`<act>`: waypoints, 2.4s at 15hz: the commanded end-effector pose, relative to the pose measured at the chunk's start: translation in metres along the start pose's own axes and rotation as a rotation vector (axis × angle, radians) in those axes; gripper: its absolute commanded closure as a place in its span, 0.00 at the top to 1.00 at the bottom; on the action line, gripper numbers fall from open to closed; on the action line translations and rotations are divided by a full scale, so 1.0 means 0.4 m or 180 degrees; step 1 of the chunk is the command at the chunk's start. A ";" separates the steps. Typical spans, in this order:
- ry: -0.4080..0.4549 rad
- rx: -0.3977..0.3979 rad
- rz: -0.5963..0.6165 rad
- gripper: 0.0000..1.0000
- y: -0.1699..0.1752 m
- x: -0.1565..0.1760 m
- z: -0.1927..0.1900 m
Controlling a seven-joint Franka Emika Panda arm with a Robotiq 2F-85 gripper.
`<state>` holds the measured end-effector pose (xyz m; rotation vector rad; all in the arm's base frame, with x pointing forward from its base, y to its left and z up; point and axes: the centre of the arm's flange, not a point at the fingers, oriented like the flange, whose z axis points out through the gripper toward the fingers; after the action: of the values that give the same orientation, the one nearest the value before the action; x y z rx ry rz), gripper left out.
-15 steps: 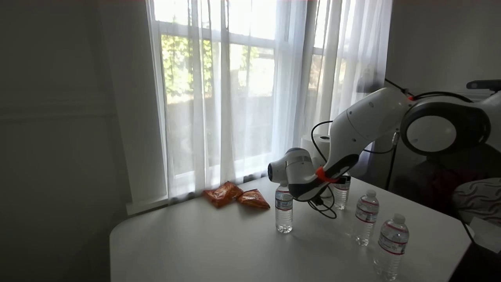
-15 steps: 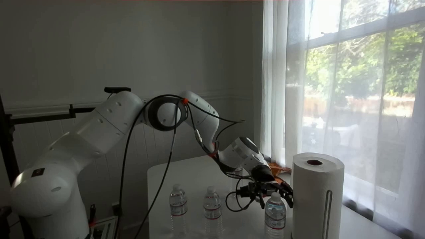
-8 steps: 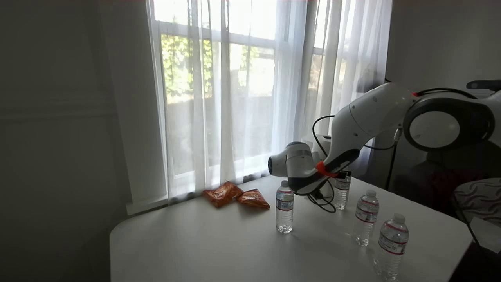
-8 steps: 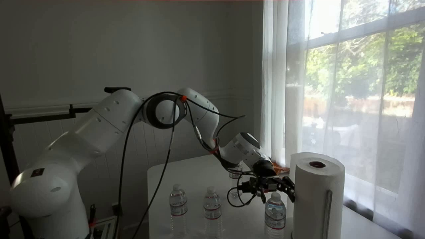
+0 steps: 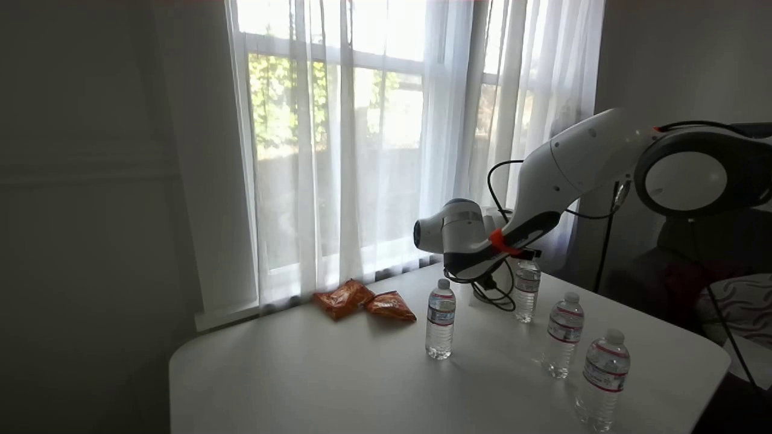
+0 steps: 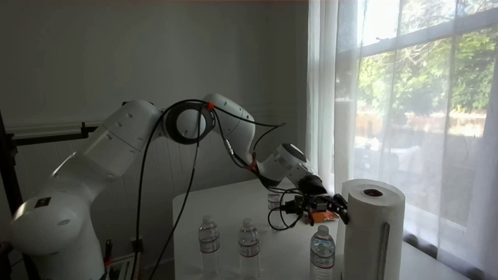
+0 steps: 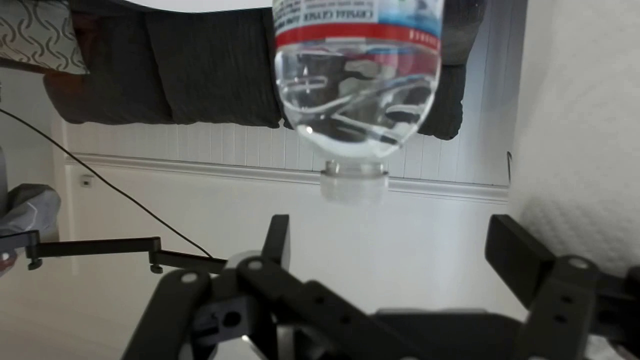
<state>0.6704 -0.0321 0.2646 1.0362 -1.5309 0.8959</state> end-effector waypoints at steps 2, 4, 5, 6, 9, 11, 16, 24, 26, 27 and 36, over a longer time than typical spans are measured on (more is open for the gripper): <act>-0.0235 -0.0046 -0.0035 1.00 0.029 0.106 0.005; -0.0356 -0.0084 -0.0111 1.00 0.038 0.148 0.001; -0.0417 -0.0107 -0.0149 1.00 0.042 0.171 0.000; -0.0491 -0.0107 -0.0156 1.00 0.047 0.196 0.000; -0.0749 -0.0122 -0.0194 1.00 0.059 0.270 -0.001; -0.0888 -0.0133 -0.0197 1.00 0.070 0.314 -0.001; -0.1254 -0.0030 -0.0234 1.00 0.091 0.396 -0.004; -0.1802 0.0375 -0.0262 1.00 0.137 0.496 -0.011; -0.1966 0.0510 -0.0311 1.00 0.149 0.520 -0.012; -0.2042 0.0574 -0.0333 1.00 0.155 0.532 -0.012; -0.2757 0.1086 -0.0742 1.00 0.190 0.609 0.021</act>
<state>0.5964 -0.0441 0.4938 1.8393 -1.9132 0.6269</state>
